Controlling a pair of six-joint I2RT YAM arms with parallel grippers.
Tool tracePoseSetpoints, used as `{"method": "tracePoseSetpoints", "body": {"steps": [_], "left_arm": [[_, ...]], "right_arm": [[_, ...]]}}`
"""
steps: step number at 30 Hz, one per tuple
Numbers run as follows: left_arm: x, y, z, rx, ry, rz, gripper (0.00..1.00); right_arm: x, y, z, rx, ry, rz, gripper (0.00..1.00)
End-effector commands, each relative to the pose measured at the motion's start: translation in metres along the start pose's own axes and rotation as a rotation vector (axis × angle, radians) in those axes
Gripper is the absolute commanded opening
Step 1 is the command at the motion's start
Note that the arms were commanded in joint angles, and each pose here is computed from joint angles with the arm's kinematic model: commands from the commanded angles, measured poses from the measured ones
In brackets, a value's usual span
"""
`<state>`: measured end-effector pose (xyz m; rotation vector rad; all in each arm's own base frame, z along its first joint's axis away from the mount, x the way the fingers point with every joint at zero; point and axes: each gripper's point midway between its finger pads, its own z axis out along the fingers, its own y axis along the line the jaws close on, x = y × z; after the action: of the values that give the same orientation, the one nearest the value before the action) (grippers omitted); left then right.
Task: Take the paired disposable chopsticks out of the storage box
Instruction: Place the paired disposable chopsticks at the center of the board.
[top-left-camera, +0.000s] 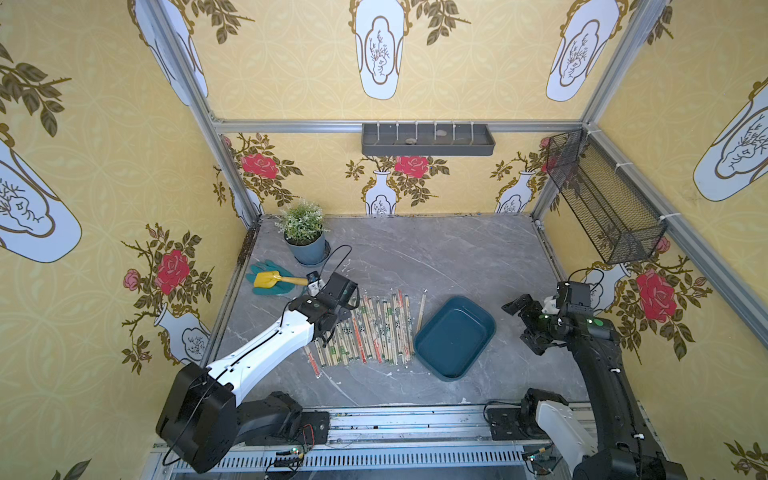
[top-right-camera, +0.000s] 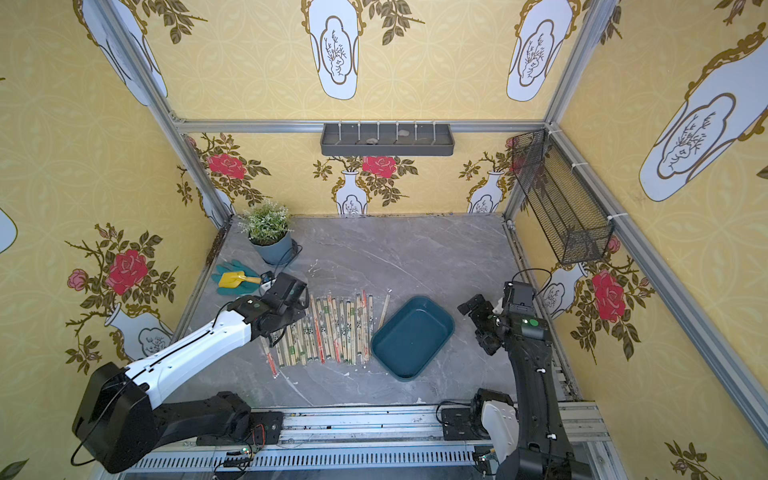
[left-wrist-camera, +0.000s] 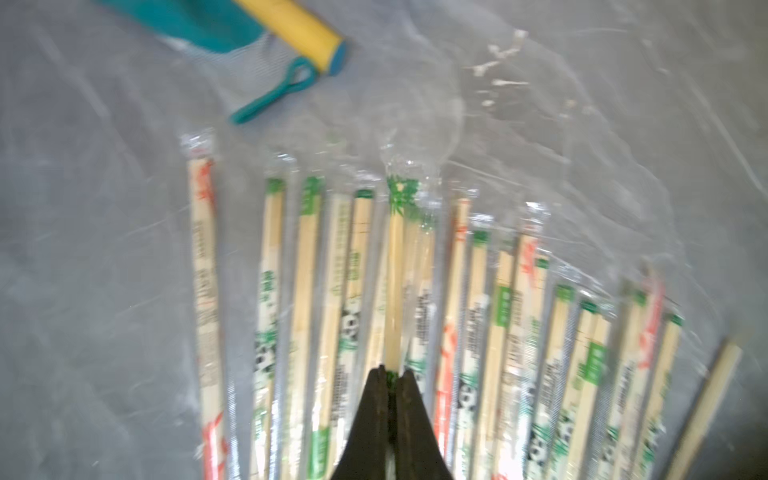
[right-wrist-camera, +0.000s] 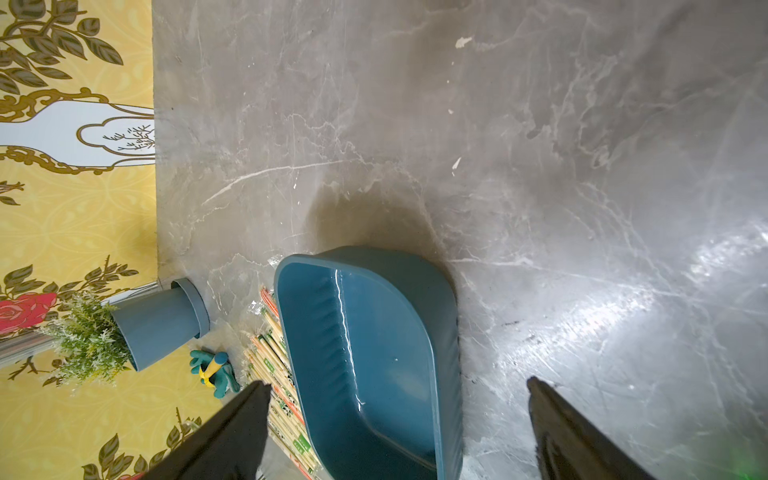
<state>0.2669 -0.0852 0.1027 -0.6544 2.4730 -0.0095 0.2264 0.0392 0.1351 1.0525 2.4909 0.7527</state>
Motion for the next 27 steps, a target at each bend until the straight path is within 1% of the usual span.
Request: {"method": "tracePoseSetpoints", "body": {"steps": [1, 5, 13, 16, 17, 19, 21, 22, 23, 24, 25, 27], "left_arm": [[0.001, 0.038, 0.007, -0.101, -0.021, -0.124, 0.0], [0.003, 0.061, 0.024, -0.146, 0.008, -0.175, 0.0], [0.008, 0.081, 0.053, -0.193, 0.063, -0.159, 0.0], [0.006, 0.082, 0.061, -0.196, 0.079, -0.132, 0.06], [0.005, 0.082, 0.063, -0.204, 0.08, -0.12, 0.14], [0.001, 0.079, 0.064, -0.199, 0.089, -0.101, 0.34], [-0.006, 0.073, 0.06, -0.179, 0.085, -0.085, 0.6], [-0.011, 0.069, 0.055, -0.162, 0.078, -0.079, 0.72], [-0.016, 0.065, 0.05, -0.145, 0.071, -0.075, 0.81], [-0.023, 0.062, 0.042, -0.133, 0.058, -0.073, 0.94], [-0.032, 0.057, 0.034, -0.111, 0.039, -0.064, 1.0], [-0.053, 0.049, 0.014, -0.075, -0.014, -0.042, 1.0]], "right_arm": [[-0.014, 0.016, 0.002, -0.051, -0.034, -0.022, 0.97], [-0.027, 0.023, 0.001, -0.053, -0.069, -0.031, 0.97], [-0.058, 0.034, -0.003, -0.054, -0.145, -0.023, 0.97], [-0.07, 0.037, -0.006, -0.064, -0.173, -0.01, 0.98], [-0.075, 0.038, -0.007, -0.068, -0.184, -0.005, 0.97], [-0.085, 0.038, -0.008, -0.07, -0.201, 0.01, 0.97], [-0.097, 0.036, -0.012, -0.066, -0.227, 0.023, 0.97], [-0.105, 0.036, -0.015, -0.065, -0.248, 0.023, 0.97], [-0.112, 0.034, -0.018, -0.054, -0.267, 0.029, 0.97], [-0.121, 0.033, -0.022, -0.046, -0.298, 0.027, 0.97], [-0.13, 0.034, -0.027, -0.035, -0.333, 0.018, 0.97], [-0.149, 0.029, -0.036, 0.017, -0.406, 0.016, 0.97]]}}
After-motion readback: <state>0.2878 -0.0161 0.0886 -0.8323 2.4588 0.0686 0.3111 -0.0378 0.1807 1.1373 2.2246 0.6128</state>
